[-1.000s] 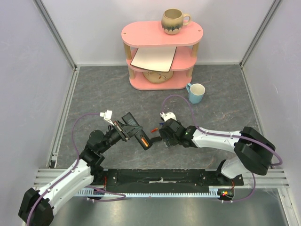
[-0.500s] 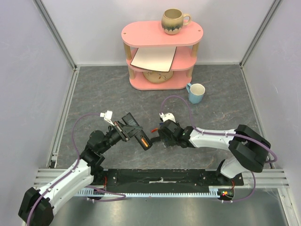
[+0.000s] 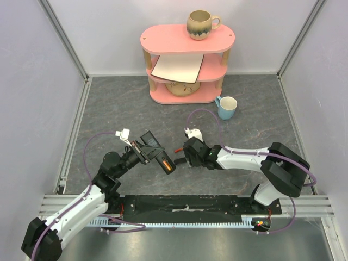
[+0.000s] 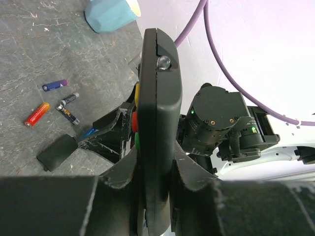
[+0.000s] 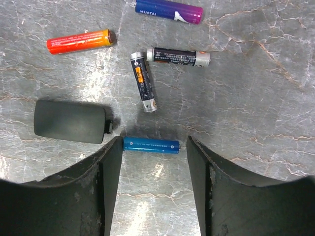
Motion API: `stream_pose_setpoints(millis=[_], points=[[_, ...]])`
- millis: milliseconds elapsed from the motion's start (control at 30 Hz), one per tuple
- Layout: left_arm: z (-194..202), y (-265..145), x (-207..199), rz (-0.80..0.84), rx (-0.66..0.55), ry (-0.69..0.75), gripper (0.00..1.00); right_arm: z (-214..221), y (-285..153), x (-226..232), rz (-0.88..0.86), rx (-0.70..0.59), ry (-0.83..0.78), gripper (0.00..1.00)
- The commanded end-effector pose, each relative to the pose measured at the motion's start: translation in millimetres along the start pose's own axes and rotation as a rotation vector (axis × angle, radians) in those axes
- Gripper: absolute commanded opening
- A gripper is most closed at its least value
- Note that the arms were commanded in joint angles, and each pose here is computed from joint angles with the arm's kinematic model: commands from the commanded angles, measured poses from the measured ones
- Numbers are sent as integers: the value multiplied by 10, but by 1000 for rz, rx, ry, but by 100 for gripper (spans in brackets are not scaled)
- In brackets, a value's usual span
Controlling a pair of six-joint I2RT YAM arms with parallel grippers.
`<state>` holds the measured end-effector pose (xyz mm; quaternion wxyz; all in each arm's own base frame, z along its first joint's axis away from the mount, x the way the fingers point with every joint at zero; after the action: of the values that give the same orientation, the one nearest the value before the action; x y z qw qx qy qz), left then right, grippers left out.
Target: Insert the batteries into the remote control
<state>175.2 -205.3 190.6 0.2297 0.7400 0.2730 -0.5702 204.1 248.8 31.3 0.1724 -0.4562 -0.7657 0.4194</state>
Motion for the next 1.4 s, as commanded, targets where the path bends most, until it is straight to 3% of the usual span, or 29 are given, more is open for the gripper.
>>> stream_pose_setpoints(millis=[0, 133, 433, 500, 833, 1100, 1367], points=[[-48, -4, -74, 45, -28, 24, 2, -30, 44, 71, -16, -6, 33, 60], [-52, -1, -69, 42, -30, 23, 2, 2, 37, 67, -20, -3, 33, 46], [-53, 0, -84, 47, -30, 22, 2, -247, -295, -81, 19, -115, 147, 34], [-64, 5, -86, 46, -36, 18, 2, -283, -383, -216, 88, -139, 207, 24], [-68, 28, -61, 43, -41, -11, 2, -225, -403, -1000, 270, -177, 790, 21], [-105, 51, -57, 42, -63, -7, 2, -236, -348, -1261, 502, -156, 889, 23], [-81, 58, -4, 29, -52, -15, 2, 122, -94, -1176, 600, 25, 945, 27]])
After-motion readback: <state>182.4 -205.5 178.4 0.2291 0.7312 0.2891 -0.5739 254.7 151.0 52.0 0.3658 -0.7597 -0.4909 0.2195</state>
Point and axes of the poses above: each gripper's point midway between its finger pads, its own y axis out along the fingers, its own x axis along the line the jaws close on, z = x × y, the point moved 2 cm from there along -y, back along the fingers, and after that the axes turned 14 degrees about -y, right-handed, at the moved point
